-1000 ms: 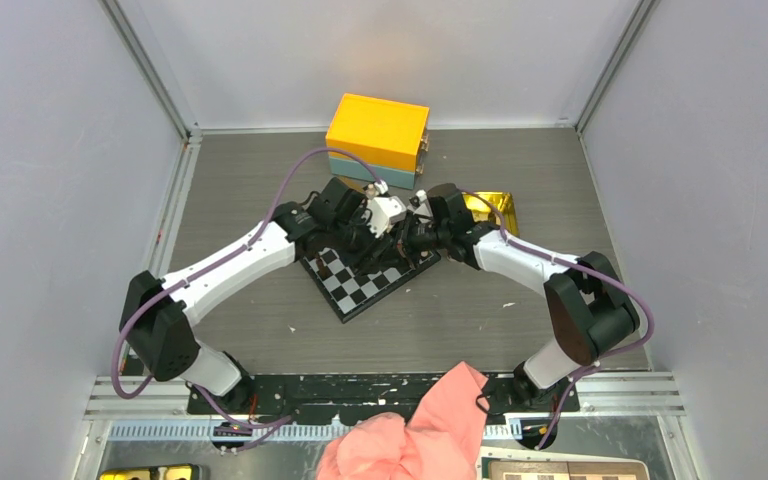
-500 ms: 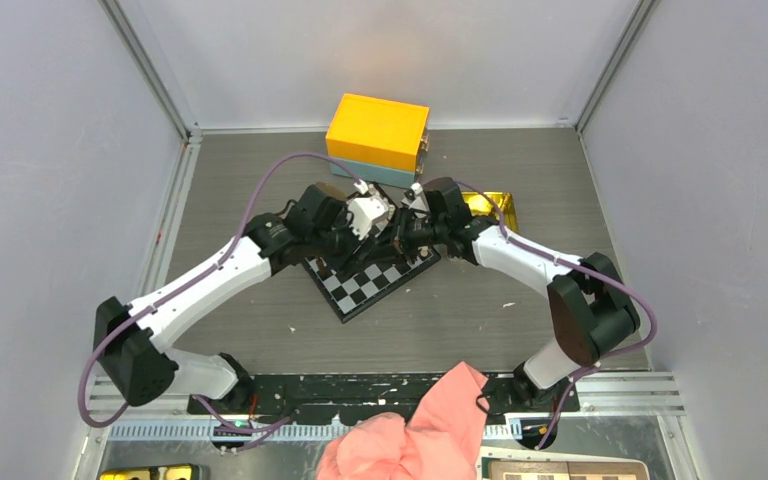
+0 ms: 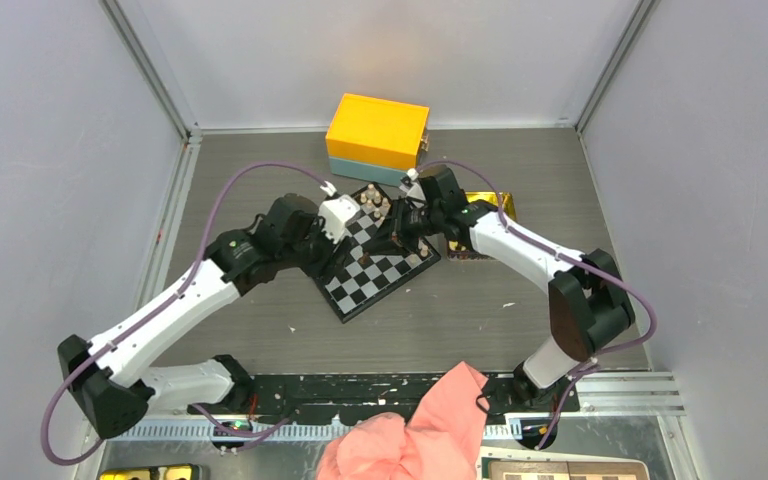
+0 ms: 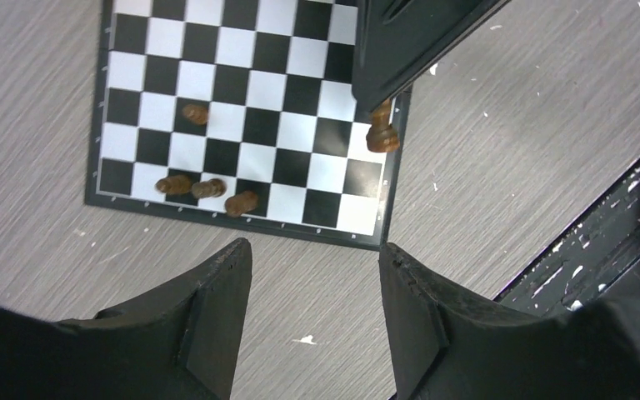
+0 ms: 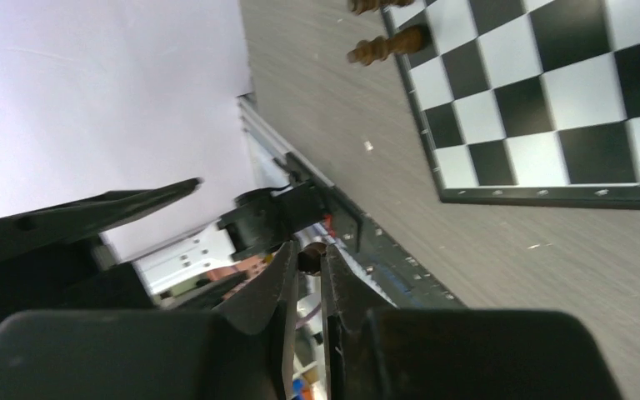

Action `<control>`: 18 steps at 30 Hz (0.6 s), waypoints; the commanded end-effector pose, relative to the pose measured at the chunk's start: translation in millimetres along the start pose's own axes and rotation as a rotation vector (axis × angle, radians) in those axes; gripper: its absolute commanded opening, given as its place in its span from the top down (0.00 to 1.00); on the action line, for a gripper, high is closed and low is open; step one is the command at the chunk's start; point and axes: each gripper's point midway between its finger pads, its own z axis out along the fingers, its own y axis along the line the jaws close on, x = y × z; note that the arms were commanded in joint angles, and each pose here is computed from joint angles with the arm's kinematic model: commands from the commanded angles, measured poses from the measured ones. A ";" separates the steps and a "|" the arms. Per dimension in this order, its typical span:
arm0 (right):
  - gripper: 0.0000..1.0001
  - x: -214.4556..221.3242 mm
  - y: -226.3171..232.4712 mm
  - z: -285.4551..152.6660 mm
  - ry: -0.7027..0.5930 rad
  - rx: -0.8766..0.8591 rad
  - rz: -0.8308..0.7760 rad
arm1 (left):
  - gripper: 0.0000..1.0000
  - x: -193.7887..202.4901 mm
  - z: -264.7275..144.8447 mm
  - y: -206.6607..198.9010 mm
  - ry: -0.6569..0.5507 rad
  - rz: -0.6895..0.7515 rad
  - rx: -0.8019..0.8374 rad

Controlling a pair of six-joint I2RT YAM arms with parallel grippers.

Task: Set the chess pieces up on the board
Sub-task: Place the chess piece on the chessboard.

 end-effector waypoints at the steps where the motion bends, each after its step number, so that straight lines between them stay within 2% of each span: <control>1: 0.99 -6.4 -14.5 3.9 -0.021 0.150 -0.232 | 0.41 -6.8 -28.1 20.1 -0.069 -0.104 -0.127; 10: 1.00 -8.0 -59.8 26.8 -0.095 0.482 -0.620 | 0.41 -5.3 -56.7 28.8 -0.154 -0.346 -0.221; 18: 0.99 -28.9 -76.4 40.0 -0.271 0.622 -0.832 | 0.41 10.4 -64.1 34.8 -0.175 -0.418 -0.275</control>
